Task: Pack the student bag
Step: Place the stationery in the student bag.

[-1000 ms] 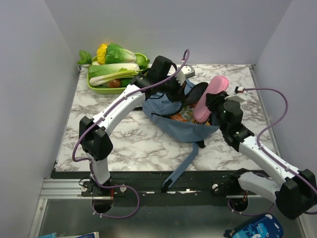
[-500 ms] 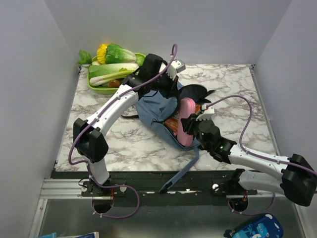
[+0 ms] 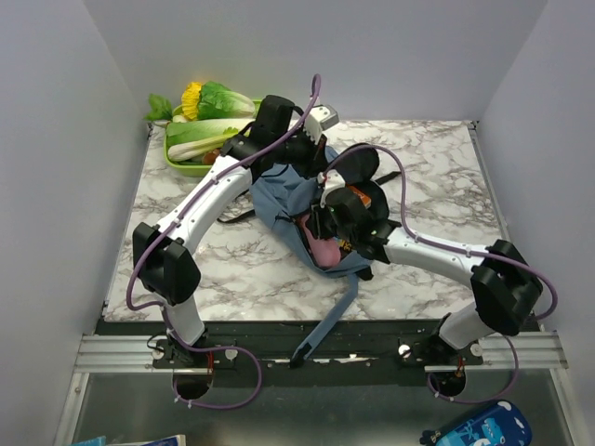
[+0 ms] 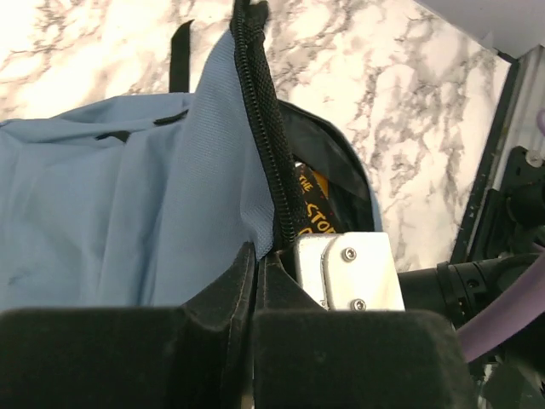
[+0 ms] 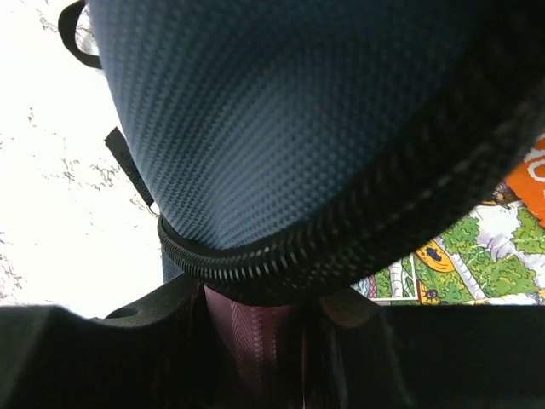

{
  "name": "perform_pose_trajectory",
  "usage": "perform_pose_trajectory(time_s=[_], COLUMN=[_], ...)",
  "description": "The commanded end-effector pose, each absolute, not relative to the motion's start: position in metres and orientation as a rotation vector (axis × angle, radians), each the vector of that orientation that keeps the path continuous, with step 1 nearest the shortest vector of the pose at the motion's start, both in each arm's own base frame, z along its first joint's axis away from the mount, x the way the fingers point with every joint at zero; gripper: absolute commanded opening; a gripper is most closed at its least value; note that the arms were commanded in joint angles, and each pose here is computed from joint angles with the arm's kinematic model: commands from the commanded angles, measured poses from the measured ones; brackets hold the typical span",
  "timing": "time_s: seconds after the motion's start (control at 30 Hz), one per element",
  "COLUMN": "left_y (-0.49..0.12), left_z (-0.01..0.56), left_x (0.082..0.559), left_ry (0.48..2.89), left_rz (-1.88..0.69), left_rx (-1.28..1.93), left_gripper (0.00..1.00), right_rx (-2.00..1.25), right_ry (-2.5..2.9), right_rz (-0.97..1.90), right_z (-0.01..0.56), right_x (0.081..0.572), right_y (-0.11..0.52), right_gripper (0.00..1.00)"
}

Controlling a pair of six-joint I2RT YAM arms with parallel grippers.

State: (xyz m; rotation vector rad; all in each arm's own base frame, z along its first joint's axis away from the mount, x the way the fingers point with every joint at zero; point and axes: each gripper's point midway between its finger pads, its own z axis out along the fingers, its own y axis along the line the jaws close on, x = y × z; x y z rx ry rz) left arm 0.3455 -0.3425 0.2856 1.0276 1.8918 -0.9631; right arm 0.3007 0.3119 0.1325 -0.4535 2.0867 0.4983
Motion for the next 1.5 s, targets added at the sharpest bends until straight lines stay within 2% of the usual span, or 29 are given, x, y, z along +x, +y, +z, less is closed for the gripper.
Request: perform_pose_trajectory(time_s=[0.0, 0.03, 0.13, 0.23, 0.37, 0.6, 0.7, 0.73, 0.83, 0.9, 0.93, 1.0, 1.03, 1.07, 1.1, 1.13, 1.23, 1.3, 1.33, 1.47], left_y=[-0.363, -0.362, -0.362, -0.359, -0.357, -0.355, -0.354, -0.353, -0.353, -0.353, -0.35, -0.346, -0.344, -0.341, -0.34, -0.336, -0.334, -0.327, -0.324, -0.274], left_z=[0.341, 0.341, 0.341, 0.337, 0.331, 0.322, 0.315, 0.313, 0.306, 0.299, 0.283, 0.27, 0.26, 0.254, 0.25, 0.25, 0.267, 0.287, 0.311, 0.316], left_x=[0.305, 0.302, 0.301, 0.299, 0.297, 0.293, 0.291, 0.287, 0.273, 0.262, 0.243, 0.235, 0.22, 0.216, 0.214, 0.21, 0.211, 0.232, 0.253, 0.312], left_ry=[1.649, 1.648, 1.654, 1.663, 1.672, 1.688, 1.701, 1.707, 1.704, 1.654, 1.705, 1.642, 1.679, 1.69, 1.693, 1.695, 1.679, 1.676, 1.602, 1.699], left_rz=[-1.167, -1.173, -1.18, -1.171, -1.169, -1.175, -1.173, -1.192, -1.251, -1.258, -1.285, -1.197, -1.21, -1.207, -1.206, -1.213, -1.184, -1.142, -1.075, -0.955], left_rx=[1.174, 1.181, 1.186, 1.206, 1.222, 1.258, 1.279, 1.292, 1.354, 1.46, 1.536, 1.694, 1.749, 1.773, 1.786, 1.794, 1.765, 1.646, 1.556, 1.288], left_gripper=[0.04, 0.04, 0.04, 0.04, 0.04, 0.04, 0.04, 0.04, 0.07, 0.11, 0.2, 0.25, 0.32, 0.37, 0.51, 0.98, 0.99, 0.99, 0.99, 0.99], right_rx=[-0.543, -0.473, -0.201, -0.085, -0.078, -0.043, -0.027, -0.014, 0.04, 0.052, 0.044, 0.049, 0.068, 0.09, 0.097, 0.112, 0.11, 0.062, 0.036, -0.201], right_ry=[2.257, 2.244, 2.207, 2.162, 2.161, 2.105, 2.06, 2.061, 2.045, 1.976, 1.934, 1.872, 1.792, 1.772, 1.782, 1.734, 1.74, 1.752, 1.755, 1.788], right_rz=[0.466, 0.451, 0.435, 0.418, 0.407, 0.401, 0.448, 0.454, 0.478, 0.517, 0.536, 0.541, 0.569, 0.549, 0.531, 0.548, 0.534, 0.555, 0.569, 0.617], right_z=[0.093, 0.098, 0.12, 0.141, 0.14, 0.146, 0.144, 0.139, 0.133, 0.15, 0.162, 0.181, 0.206, 0.212, 0.213, 0.231, 0.245, 0.252, 0.255, 0.274], right_x=[0.305, 0.318, 0.354, 0.36, 0.348, 0.31, 0.288, 0.283, 0.269, 0.26, 0.257, 0.25, 0.243, 0.241, 0.235, 0.231, 0.224, 0.222, 0.222, 0.23], right_y=[0.308, 0.303, 0.28, 0.262, 0.241, 0.201, 0.187, 0.183, 0.172, 0.165, 0.163, 0.153, 0.145, 0.137, 0.13, 0.125, 0.118, 0.125, 0.13, 0.17], right_gripper=[0.05, 0.2, 0.51, 0.66, 0.77, 0.82, 0.73, 0.63, 0.46, 0.44, 0.45, 0.53, 0.59, 0.6, 0.61, 0.63, 0.65, 0.65, 0.66, 0.72])
